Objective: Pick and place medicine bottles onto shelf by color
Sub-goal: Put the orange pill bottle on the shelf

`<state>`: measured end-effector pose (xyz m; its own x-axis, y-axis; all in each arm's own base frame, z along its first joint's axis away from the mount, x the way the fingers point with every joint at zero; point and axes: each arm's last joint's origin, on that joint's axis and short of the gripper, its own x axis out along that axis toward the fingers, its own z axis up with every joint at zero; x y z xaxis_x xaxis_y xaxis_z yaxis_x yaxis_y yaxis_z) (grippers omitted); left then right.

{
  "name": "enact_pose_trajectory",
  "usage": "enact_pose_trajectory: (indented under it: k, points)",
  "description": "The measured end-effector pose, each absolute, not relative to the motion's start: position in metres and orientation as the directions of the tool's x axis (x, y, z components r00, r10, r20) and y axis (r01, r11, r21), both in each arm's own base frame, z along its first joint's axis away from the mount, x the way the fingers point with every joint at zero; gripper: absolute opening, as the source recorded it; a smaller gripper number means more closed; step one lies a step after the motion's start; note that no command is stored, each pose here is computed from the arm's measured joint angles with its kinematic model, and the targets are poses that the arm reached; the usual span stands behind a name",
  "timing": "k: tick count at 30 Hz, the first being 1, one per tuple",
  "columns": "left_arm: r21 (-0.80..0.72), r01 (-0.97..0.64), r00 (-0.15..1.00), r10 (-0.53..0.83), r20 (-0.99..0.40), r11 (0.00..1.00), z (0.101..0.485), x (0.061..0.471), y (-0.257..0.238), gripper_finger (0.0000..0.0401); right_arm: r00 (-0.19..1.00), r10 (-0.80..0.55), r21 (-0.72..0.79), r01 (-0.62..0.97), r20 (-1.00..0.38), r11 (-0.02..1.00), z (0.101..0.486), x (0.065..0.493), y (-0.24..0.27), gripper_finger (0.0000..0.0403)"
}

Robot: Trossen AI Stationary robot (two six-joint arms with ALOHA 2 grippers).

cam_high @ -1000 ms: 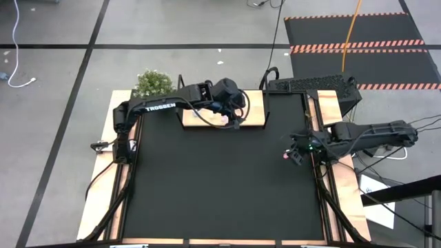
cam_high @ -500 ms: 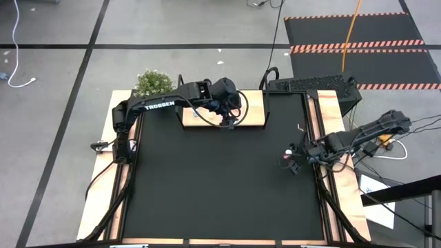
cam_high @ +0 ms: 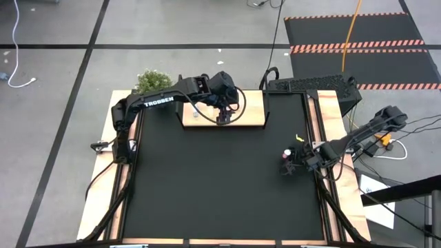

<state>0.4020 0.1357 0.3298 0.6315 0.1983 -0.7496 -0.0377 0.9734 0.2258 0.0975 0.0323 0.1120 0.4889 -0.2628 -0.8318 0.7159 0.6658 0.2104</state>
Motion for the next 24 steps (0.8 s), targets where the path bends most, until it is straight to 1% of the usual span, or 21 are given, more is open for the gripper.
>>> enact_pose_trajectory:
  k: [3,7,9,11,13,18,21,24]
  points:
    - [0.228,-0.05,0.629,0.208,-0.749,0.972,0.33,0.4,0.141,0.0283,0.505,-0.331,0.16,0.705,-0.797,0.691,0.101,0.093,0.028,0.021]
    - [0.259,-0.023,0.627,0.216,-0.748,0.966,0.33,0.398,0.147,0.0283,0.52,-0.355,0.104,0.662,-0.777,0.742,0.098,0.095,0.028,0.0209]
    - [0.277,-0.008,0.627,0.22,-0.747,0.961,0.33,0.397,0.149,0.0283,0.531,-0.351,0.098,0.645,-0.771,0.758,0.098,0.096,0.028,0.0201]
    - [0.288,-0.002,0.629,0.225,-0.744,0.958,0.33,0.397,0.152,0.0283,0.544,-0.339,0.113,0.635,-0.768,0.764,0.099,0.098,0.029,0.0186]
    - [0.296,-0.004,0.64,0.23,-0.733,0.955,0.331,0.398,0.153,0.0283,0.552,-0.322,0.132,0.63,-0.769,0.765,0.099,0.099,0.03,0.0161]
    - [0.295,0.007,0.709,0.203,-0.675,0.956,0.337,0.404,0.153,0.0283,0.556,-0.308,0.134,0.617,-0.772,0.776,0.099,0.099,0.031,0.0105]
    - [0.268,0.035,0.749,0.152,-0.645,0.963,0.34,0.406,0.152,0.0283,0.566,-0.3,0.139,0.605,-0.768,0.784,0.099,0.1,0.031,0.0091]
    - [0.252,0.064,0.771,0.112,-0.627,0.966,0.341,0.409,0.147,0.0283,0.584,-0.269,0.163,0.581,-0.766,0.797,0.102,0.104,0.032,0.0093]
